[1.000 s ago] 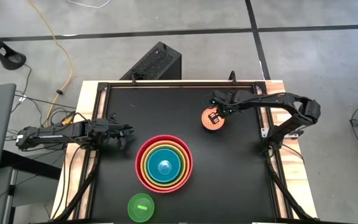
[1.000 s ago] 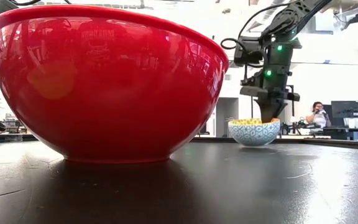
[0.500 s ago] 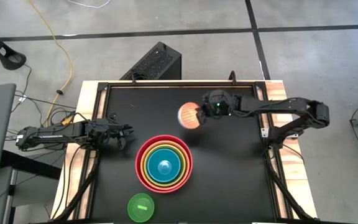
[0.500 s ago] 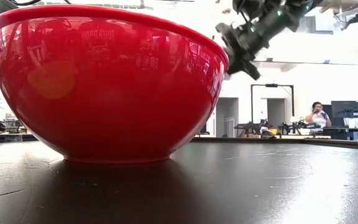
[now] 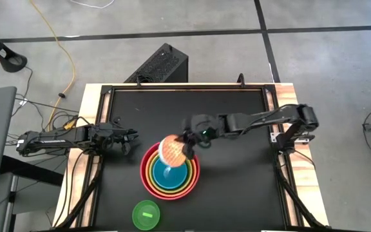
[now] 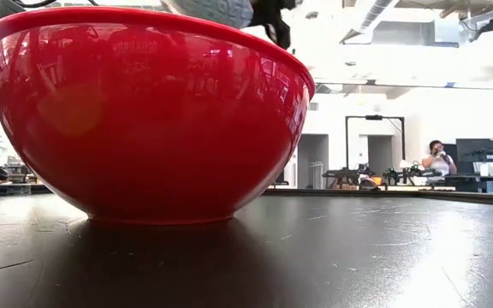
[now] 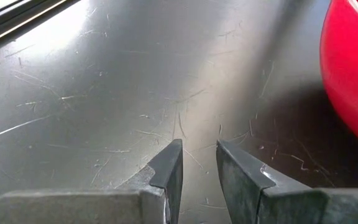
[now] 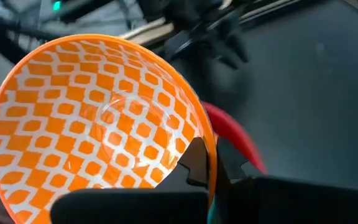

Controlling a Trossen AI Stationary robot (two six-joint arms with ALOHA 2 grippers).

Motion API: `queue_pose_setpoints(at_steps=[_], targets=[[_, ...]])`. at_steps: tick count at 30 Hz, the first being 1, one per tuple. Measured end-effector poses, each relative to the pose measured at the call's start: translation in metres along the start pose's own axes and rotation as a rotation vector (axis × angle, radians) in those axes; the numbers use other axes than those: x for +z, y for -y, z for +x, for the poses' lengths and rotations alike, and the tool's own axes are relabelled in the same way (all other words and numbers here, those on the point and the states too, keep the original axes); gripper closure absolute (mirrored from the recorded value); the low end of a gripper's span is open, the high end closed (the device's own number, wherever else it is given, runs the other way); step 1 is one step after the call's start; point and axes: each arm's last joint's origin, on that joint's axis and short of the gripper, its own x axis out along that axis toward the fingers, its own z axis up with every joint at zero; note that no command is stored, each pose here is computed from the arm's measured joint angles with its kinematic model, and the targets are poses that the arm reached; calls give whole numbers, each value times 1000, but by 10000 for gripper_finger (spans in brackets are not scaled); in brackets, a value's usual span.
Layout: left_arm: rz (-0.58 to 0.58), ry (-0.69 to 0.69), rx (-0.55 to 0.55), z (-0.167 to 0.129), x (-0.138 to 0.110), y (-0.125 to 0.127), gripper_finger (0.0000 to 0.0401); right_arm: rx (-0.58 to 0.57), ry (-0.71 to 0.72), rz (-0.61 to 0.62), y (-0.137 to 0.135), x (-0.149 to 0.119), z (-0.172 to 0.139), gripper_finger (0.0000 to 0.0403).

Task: Nest bowls inside each other
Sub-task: Stack the orange pattern bowl on top of the blue bowl

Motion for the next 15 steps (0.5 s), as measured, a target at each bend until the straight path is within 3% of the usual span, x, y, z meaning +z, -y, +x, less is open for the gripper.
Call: queue_pose_setpoints(at_steps=[7,15], targets=[[0,0,0,0,0,0,314,23,-110,-78,-39,4,32,400],[0,0,0,0,0,0,314,71,-223,-105,-59,-11,64,394]])
